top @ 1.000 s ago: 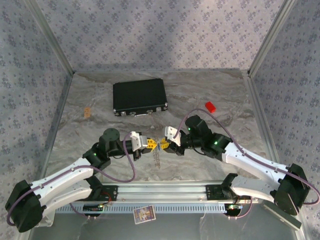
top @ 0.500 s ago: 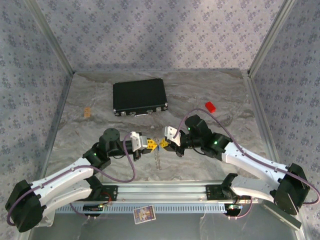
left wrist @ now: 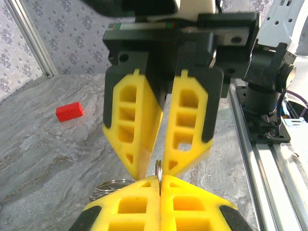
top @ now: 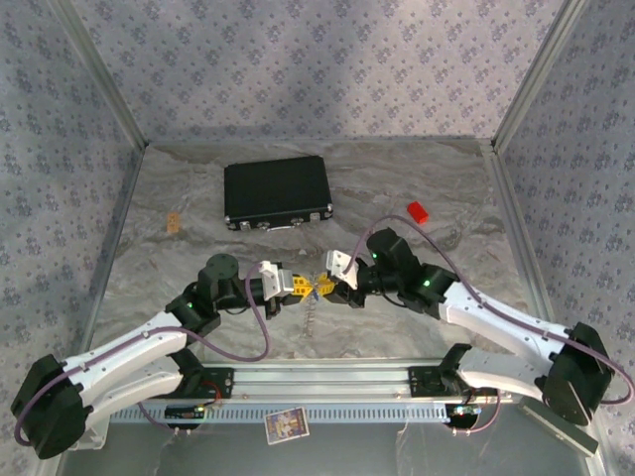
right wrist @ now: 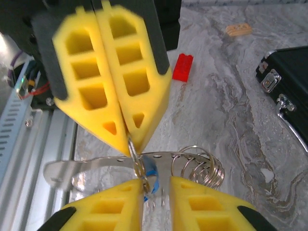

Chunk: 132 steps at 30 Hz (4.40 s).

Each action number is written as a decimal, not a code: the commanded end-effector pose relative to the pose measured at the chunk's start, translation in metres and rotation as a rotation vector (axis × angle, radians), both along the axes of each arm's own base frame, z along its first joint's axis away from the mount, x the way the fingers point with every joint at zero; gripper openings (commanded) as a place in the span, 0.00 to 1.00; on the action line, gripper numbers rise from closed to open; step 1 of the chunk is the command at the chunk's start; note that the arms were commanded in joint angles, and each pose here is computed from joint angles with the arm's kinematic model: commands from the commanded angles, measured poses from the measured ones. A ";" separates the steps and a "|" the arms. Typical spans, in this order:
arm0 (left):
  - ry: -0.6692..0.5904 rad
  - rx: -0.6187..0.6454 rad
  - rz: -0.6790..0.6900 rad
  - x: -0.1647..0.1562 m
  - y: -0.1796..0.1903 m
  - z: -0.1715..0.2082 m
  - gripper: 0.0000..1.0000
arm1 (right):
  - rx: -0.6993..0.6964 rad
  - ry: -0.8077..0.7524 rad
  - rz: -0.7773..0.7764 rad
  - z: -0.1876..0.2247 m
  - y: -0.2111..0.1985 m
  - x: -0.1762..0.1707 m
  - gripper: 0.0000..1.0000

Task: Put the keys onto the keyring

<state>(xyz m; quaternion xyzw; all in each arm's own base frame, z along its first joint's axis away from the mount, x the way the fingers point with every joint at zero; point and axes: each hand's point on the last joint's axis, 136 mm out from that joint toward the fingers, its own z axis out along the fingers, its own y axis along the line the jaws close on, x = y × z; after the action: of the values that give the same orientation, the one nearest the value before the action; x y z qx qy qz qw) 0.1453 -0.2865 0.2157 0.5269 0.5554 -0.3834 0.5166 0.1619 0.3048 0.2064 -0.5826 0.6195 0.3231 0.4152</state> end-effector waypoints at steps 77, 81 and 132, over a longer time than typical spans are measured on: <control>-0.031 -0.059 -0.052 -0.011 -0.001 0.016 0.00 | 0.130 0.018 0.058 0.015 0.013 -0.011 0.13; -0.031 -0.053 -0.042 -0.010 0.000 0.015 0.01 | 0.130 0.019 0.062 0.016 0.013 -0.011 0.00; -0.020 -0.032 -0.023 -0.002 -0.005 0.008 0.00 | 0.054 -0.017 0.047 0.010 0.005 -0.001 0.31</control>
<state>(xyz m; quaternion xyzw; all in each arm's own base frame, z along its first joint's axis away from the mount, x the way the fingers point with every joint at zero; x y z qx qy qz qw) 0.1477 -0.2847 0.1934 0.5367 0.5819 -0.3663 0.4890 0.1635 0.3075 0.2060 -0.6012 0.6040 0.3200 0.4139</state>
